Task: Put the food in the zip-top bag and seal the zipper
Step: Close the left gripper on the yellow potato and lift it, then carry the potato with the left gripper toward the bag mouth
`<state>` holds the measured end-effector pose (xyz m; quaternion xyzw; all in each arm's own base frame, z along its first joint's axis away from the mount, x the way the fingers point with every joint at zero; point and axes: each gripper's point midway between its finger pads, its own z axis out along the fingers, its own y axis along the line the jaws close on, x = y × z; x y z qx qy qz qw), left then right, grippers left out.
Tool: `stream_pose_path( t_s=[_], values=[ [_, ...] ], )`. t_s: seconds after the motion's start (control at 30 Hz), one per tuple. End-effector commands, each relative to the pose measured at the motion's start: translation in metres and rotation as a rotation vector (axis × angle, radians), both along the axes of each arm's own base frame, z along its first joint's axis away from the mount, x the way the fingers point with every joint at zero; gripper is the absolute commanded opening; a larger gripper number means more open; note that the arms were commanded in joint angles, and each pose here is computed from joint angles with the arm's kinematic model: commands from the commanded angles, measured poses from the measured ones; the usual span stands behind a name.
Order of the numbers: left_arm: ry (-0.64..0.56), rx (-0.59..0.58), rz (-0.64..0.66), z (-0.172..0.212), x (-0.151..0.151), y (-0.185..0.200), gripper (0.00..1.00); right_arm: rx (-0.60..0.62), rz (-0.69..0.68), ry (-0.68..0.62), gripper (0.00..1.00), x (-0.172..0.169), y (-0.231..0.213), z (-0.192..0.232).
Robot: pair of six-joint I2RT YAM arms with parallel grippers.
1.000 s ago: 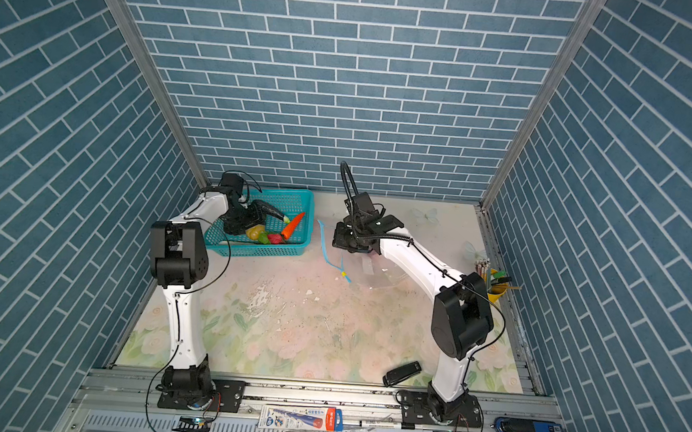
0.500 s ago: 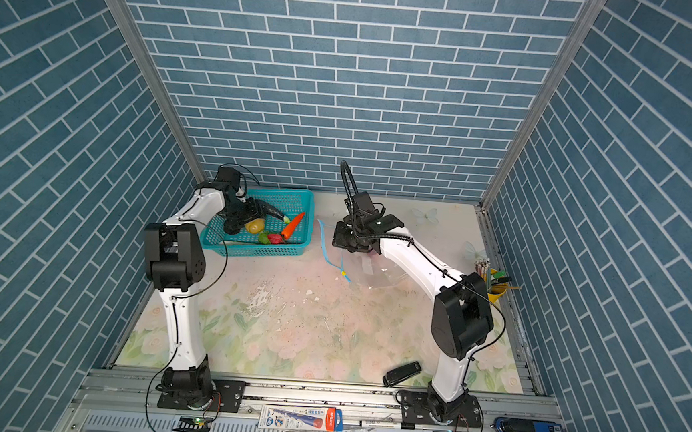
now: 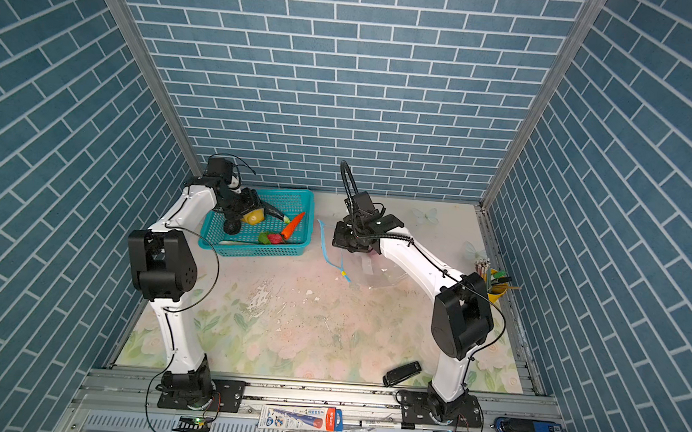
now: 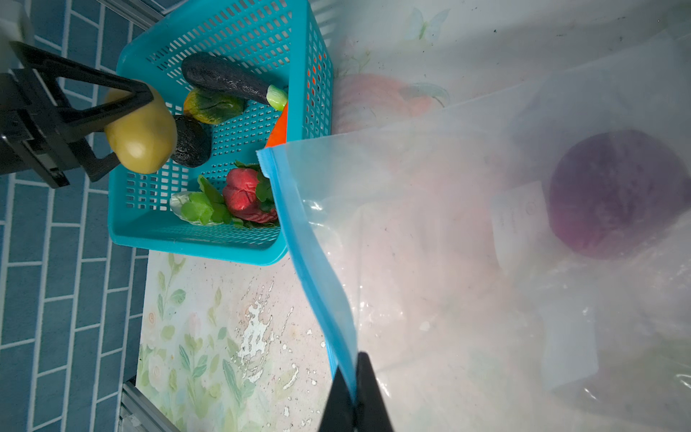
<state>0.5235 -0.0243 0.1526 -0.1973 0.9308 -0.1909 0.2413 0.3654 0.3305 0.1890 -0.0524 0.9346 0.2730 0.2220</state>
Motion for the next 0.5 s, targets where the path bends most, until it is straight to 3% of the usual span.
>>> stream_pose_path(
  t_s=[0.0, 0.47],
  values=[
    [-0.055, -0.037, -0.021, 0.021, -0.005, -0.012, 0.38, 0.026, -0.013, -0.025, 0.00, 0.006, 0.003, 0.018],
    [-0.180, -0.166, -0.250, 0.057, -0.061, -0.103, 0.37, 0.021, -0.031, -0.025, 0.00, 0.008, 0.003, 0.020]
  ],
)
